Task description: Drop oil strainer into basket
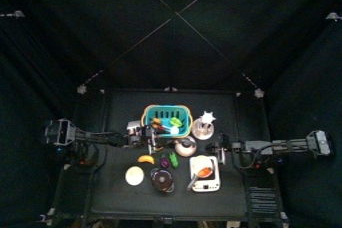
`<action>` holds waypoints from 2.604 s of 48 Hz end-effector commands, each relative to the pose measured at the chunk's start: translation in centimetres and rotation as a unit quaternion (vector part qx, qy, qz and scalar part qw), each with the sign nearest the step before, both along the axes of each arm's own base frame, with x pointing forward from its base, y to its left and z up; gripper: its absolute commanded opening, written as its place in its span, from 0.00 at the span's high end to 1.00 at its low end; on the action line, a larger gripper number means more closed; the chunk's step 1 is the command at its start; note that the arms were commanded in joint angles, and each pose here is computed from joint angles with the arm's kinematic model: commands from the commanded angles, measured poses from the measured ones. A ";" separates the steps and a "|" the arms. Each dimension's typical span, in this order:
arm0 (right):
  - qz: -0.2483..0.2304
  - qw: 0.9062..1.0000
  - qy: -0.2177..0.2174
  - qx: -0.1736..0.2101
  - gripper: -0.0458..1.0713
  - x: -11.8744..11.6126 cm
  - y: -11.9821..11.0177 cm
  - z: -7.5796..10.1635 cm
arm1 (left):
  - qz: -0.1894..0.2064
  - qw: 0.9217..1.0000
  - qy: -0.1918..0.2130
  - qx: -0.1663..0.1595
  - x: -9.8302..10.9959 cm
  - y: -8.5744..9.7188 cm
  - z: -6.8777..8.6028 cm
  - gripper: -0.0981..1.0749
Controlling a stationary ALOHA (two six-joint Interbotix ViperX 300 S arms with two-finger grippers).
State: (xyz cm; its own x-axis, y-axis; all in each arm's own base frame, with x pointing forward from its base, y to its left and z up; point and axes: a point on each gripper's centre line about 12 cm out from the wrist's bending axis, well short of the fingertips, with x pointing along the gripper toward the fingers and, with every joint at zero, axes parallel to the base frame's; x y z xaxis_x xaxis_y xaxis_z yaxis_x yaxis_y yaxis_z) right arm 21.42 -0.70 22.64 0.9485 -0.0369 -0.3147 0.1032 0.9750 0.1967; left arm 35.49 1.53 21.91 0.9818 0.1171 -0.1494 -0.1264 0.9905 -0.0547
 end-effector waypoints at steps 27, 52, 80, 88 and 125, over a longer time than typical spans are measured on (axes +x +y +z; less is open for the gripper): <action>0.049 0.985 0.123 0.114 0.81 -1.0 3.3 -1.6 | -0.027 0.999 0.034 -0.016 -0.2 -2.3 -1.1 0.21; 0.091 0.939 0.176 0.282 0.76 -1.8 8.1 -2.0 | -0.066 0.996 0.051 -0.010 4.2 -5.5 -2.6 0.21; 0.053 0.917 0.290 0.269 0.70 -2.3 8.1 -7.7 | -0.077 0.994 0.073 -0.008 10.3 -7.0 -5.7 0.21; 0.033 0.920 0.291 0.261 0.70 -2.4 6.9 -8.3 | -0.079 0.992 0.095 -0.012 11.4 -7.2 -6.6 0.21; -0.012 0.936 0.283 0.208 0.70 -2.4 3.0 -8.3 | -0.090 0.983 0.159 -0.024 14.6 -8.0 -8.9 0.21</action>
